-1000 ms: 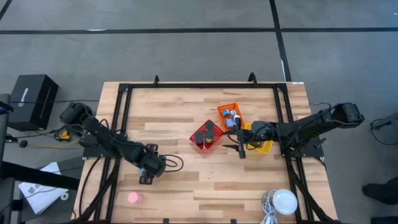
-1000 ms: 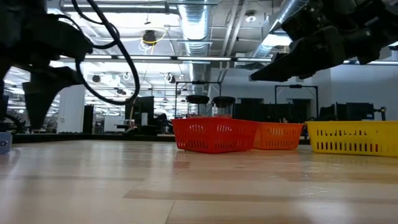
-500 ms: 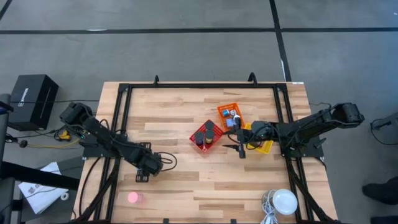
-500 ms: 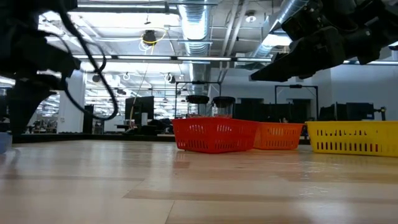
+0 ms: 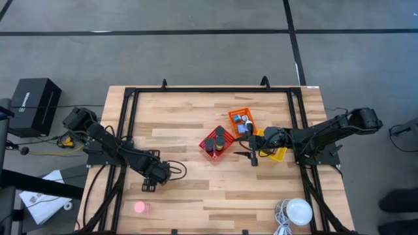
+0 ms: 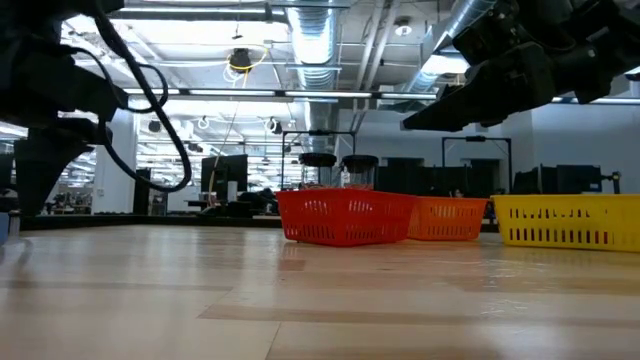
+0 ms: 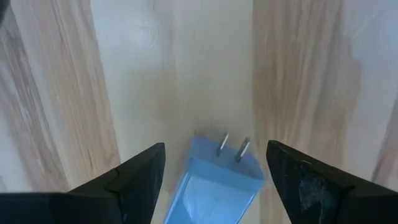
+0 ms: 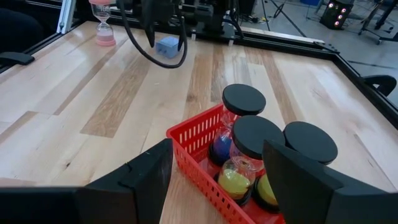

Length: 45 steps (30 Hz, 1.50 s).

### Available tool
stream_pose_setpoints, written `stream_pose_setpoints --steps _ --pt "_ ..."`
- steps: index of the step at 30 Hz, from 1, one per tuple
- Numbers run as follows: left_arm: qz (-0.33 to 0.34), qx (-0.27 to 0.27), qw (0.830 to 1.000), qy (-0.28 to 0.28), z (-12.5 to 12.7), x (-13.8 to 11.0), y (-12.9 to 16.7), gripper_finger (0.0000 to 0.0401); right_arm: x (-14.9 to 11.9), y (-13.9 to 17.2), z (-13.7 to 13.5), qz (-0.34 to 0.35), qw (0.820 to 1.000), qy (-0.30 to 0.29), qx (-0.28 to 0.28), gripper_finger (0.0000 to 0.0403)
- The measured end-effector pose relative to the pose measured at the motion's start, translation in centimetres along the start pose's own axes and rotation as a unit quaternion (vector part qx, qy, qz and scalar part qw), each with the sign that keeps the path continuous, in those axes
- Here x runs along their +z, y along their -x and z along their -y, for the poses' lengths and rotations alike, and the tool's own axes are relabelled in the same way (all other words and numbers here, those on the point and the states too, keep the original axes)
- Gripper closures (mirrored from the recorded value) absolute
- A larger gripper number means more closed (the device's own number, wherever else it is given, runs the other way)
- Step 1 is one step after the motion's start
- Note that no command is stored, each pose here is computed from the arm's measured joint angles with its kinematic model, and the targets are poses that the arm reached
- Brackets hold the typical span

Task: Pick & Place Office items
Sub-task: Put the blue charger adapter into the orange bin

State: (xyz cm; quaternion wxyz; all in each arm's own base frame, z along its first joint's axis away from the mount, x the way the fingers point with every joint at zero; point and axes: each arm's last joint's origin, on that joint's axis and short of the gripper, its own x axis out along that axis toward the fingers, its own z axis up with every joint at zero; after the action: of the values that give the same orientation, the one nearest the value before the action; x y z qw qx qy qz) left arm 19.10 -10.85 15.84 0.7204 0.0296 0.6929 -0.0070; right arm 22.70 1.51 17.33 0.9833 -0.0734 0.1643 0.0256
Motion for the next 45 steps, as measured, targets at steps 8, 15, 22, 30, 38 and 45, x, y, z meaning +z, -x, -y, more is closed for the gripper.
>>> stream_pose_setpoints --steps 8,15,22,30,38,45 --pt "-0.001 0.001 1.000 -0.011 0.3 -0.1 0.2 0.0125 0.0 0.0 0.0 0.000 1.000 0.000 0.000 0.0163" --pt "-0.009 -0.010 0.998 -0.067 1.2 -0.7 0.2 0.0126 0.0 0.0 0.0 0.000 1.000 0.000 0.000 0.0163" --pt "-0.011 0.006 0.996 -0.089 1.3 -0.9 0.2 0.0126 0.0 0.0 0.0 0.000 1.000 0.000 0.000 0.0163" --pt "-0.018 0.003 0.987 -0.160 1.2 -1.1 0.1 0.0126 0.0 0.0 0.0 0.000 1.000 0.000 0.000 0.0163" --pt "-0.045 0.007 0.989 -0.143 0.7 -2.2 -1.2 0.0126 0.0 0.0 0.0 0.000 1.000 0.000 0.000 0.0163" --pt "-0.041 0.013 0.989 -0.139 0.6 -2.2 -1.3 0.0139 0.0 0.0 0.0 0.000 1.000 0.000 0.000 0.0163"
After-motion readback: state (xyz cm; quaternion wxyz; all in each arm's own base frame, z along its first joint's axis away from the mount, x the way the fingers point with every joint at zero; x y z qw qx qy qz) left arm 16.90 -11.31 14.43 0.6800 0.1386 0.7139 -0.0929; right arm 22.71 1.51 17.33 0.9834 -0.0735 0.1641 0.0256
